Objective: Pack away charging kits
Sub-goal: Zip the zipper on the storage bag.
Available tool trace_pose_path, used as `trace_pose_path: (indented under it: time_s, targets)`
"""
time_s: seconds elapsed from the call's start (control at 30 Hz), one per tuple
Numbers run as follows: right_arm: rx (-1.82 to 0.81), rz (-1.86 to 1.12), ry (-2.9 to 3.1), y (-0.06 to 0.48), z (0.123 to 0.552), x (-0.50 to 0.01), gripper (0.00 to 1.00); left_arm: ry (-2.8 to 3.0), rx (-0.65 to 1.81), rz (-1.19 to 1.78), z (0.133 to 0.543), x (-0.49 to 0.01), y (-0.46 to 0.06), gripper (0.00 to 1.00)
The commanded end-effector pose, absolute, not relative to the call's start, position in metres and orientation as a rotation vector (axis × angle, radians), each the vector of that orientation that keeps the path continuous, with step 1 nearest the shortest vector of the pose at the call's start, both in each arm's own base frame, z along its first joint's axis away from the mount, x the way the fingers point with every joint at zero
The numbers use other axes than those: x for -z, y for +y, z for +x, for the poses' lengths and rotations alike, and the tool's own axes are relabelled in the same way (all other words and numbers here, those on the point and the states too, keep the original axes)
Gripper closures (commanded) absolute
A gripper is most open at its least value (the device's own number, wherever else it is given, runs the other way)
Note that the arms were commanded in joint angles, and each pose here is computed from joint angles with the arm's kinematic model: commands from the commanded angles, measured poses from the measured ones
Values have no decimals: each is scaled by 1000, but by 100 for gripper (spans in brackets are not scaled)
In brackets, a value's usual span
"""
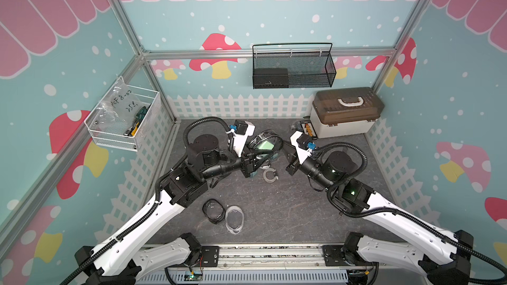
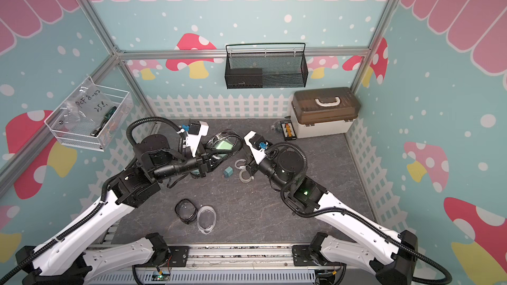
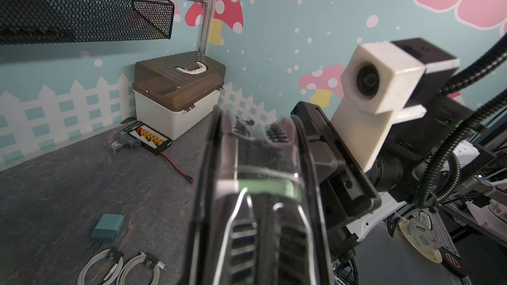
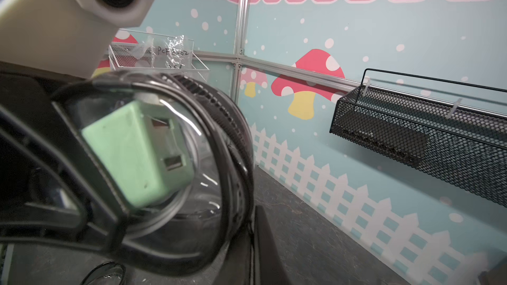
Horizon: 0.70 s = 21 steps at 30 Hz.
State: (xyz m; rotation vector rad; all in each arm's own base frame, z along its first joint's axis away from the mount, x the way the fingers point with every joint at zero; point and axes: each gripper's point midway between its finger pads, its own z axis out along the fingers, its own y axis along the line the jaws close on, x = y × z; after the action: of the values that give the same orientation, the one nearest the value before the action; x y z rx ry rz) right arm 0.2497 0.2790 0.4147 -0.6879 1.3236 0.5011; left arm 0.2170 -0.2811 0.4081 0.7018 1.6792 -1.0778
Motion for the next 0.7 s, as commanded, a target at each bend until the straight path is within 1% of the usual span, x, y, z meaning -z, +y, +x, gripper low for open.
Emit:
trace_pose_path:
  time_s: [0.0, 0.2, 0.4, 0.67]
  targets:
    - [-352, -602, 1260, 254, 261, -454, 100, 1771, 1045, 713, 216, -378, -276, 100]
    - [-211, -688, 1223, 255, 271, -458, 100, 1863, 1003, 690, 224, -348, -276, 100]
    - [-71, -838, 1081, 265, 275, -438, 100, 2012, 858, 612, 244, -312, -266, 100]
    - [-29, -853, 1066, 250, 304, -422, 100, 2019, 915, 620, 231, -301, -266, 100]
